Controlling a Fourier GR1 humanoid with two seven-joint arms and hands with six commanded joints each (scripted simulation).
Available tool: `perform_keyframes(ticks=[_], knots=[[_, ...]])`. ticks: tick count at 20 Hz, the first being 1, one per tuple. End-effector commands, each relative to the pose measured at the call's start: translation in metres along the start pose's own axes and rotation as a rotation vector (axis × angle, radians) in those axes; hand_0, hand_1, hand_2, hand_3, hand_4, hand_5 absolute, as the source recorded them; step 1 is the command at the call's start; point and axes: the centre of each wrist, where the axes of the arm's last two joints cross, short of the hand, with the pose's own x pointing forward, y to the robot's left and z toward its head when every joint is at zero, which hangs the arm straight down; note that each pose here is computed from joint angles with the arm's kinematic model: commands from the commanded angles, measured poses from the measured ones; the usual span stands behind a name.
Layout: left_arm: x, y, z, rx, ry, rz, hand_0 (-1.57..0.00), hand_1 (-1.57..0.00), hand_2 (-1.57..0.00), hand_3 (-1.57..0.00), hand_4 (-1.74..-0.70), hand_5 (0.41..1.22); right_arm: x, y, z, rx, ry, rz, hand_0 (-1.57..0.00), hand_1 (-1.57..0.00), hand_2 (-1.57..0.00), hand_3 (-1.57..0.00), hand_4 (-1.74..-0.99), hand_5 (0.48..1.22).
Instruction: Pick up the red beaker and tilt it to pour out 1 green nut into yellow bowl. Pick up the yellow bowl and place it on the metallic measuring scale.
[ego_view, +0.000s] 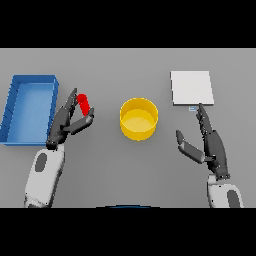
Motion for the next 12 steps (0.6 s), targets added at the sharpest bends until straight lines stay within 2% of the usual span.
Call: perform_keyframes(ticks=[1,2,6,12], knots=[[0.001,-0.002,-0.004,-0.005,-0.010,0.005,0.00,0.00,0.00,0.00,-1.33,0.714,0.002,0.000,0.000,0.001,-0.005,0.002,0.00,0.00,0.00,0.00,-1.338,0.688],[0.001,-0.003,-0.008,-0.002,-0.010,0.008,0.00,0.00,0.00,0.00,-1.33,0.714,0.002,-0.005,-0.001,-0.008,-0.009,0.002,0.00,0.00,0.00,0.00,-1.338,0.688],[0.007,-0.007,-0.026,-0.011,-0.010,-0.009,0.00,0.00,0.00,0.00,-1.32,0.706,0.002,-0.003,-0.003,-0.004,-0.008,-0.001,0.00,0.00,0.00,0.00,-1.331,0.687],[0.007,-0.008,-0.040,-0.025,-0.017,-0.010,0.00,0.00,0.00,0.00,-1.33,0.715,-0.001,-0.002,-0.002,-0.013,-0.005,-0.005,0.00,0.00,0.00,0.00,-1.311,0.682]])
